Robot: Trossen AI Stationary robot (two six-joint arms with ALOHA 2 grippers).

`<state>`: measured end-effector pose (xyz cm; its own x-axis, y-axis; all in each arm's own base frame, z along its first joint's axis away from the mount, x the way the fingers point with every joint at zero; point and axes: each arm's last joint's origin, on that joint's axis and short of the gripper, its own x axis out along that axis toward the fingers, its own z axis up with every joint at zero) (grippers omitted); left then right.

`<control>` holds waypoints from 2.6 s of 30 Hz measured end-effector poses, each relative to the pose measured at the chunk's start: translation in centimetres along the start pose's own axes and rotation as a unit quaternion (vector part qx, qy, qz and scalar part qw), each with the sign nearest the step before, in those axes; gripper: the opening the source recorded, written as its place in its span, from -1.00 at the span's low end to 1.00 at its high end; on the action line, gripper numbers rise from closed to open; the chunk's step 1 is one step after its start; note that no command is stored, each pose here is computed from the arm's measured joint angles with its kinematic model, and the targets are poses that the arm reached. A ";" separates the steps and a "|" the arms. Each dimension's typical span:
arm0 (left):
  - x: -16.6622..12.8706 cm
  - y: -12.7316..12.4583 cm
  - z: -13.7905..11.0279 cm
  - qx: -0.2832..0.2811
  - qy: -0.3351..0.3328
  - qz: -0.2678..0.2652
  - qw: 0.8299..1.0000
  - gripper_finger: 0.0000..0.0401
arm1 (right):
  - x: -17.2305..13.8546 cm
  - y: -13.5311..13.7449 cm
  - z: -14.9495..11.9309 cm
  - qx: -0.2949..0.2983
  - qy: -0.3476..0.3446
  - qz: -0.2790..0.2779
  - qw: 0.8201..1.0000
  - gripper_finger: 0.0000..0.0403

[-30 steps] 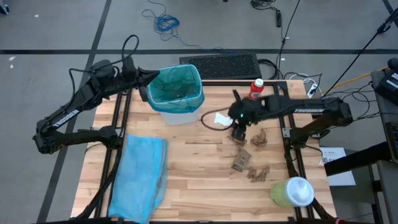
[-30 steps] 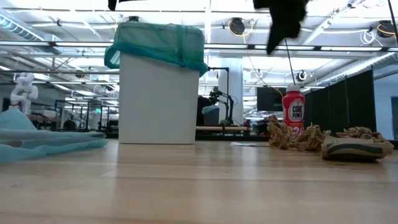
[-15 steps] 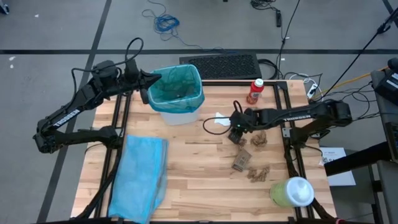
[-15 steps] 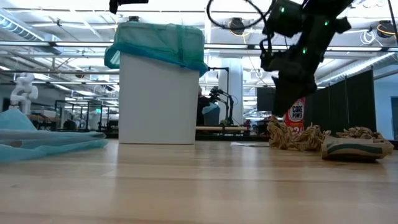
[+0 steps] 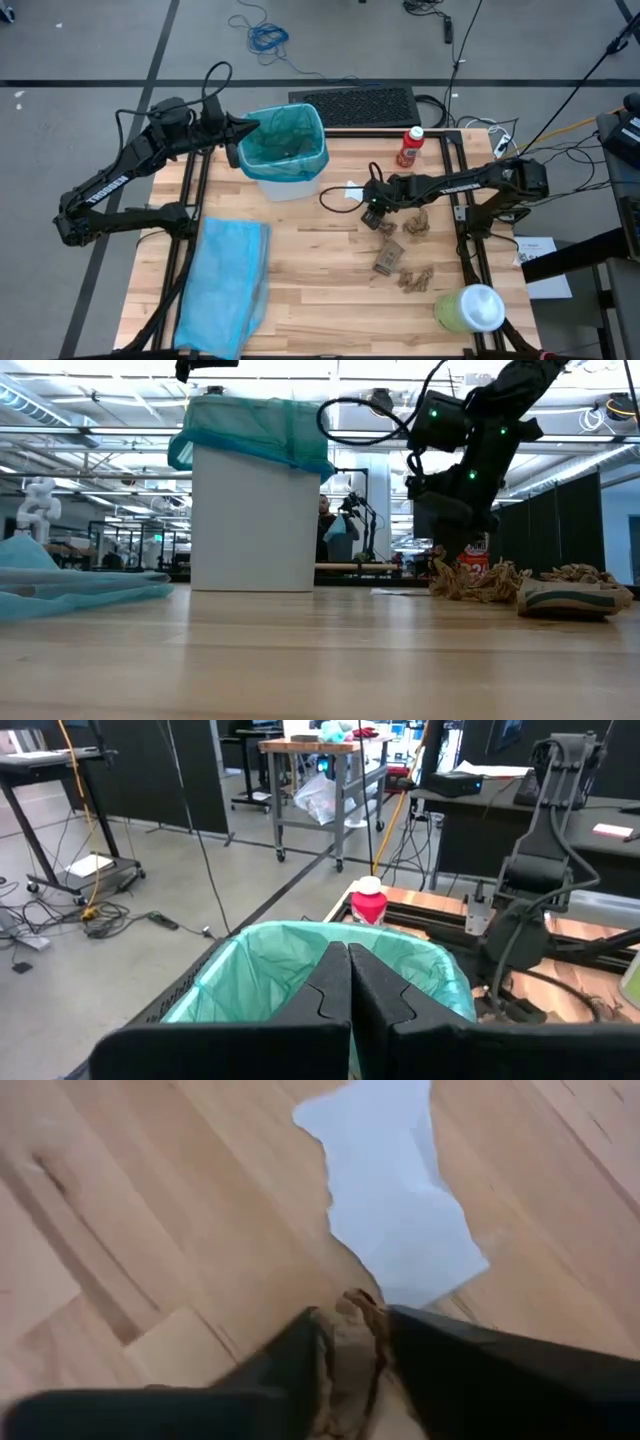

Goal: Place trash/remove bag and relplace
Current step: Put the brown napkin from middle, then put the white paper into the trash bin

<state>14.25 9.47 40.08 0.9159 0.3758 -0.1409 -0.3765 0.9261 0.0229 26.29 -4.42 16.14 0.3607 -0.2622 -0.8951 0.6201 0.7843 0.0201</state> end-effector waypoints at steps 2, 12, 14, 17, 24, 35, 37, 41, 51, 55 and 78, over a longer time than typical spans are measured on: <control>0.0 0.0 0.0 -0.008 0.000 0.000 1.000 -1.00 | -0.5 0.2 0.1 -0.009 -0.005 0.004 1.000 -0.86; 0.0 0.0 0.0 -0.010 0.000 0.002 1.000 -1.00 | -8.0 3.9 3.8 -0.055 -0.092 0.096 0.990 -0.98; 0.0 0.0 0.0 -0.008 0.000 0.001 1.000 -1.00 | -10.3 4.8 5.1 -0.078 -0.119 0.148 0.979 -0.99; 0.0 0.0 0.0 0.002 0.000 0.002 1.000 -1.00 | -13.6 5.9 7.3 -0.119 -0.183 0.213 0.952 -0.99; 0.3 0.1 -0.1 0.005 0.003 0.001 1.000 -1.00 | -18.6 4.9 13.4 -0.157 -0.358 0.192 0.900 -1.00; 1.3 0.3 -0.4 0.000 0.018 0.000 1.000 -1.00 | -15.8 0.2 23.0 -0.127 -0.395 0.166 0.894 -1.00; 1.6 0.4 -0.6 -0.001 0.022 0.000 1.000 -1.00 | -15.0 0.1 24.2 -0.130 -0.395 0.178 0.892 -0.99; 2.3 0.5 -0.9 -0.007 0.033 -0.002 0.999 -1.00 | -13.0 0.6 25.9 -0.151 -0.374 0.182 0.897 -0.89; 3.0 0.0 -1.1 -0.002 0.042 -0.018 0.999 -1.00 | -13.4 1.3 27.1 -0.177 -0.364 0.175 0.898 -0.15; 3.0 -0.1 -1.1 -0.002 0.042 -0.019 0.999 -1.00 | -16.5 0.4 26.5 -0.201 -0.362 0.161 0.896 0.10; 3.0 -0.1 -1.1 0.011 0.042 -0.019 0.999 -1.00 | -8.3 0.6 11.9 -0.234 -0.019 0.124 0.964 0.09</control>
<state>16.85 10.49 38.58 0.9143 0.3366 -0.2253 -0.3369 0.9408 0.0381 31.92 -8.45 28.85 0.4875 -0.0468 -0.8719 0.1317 0.9911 0.0204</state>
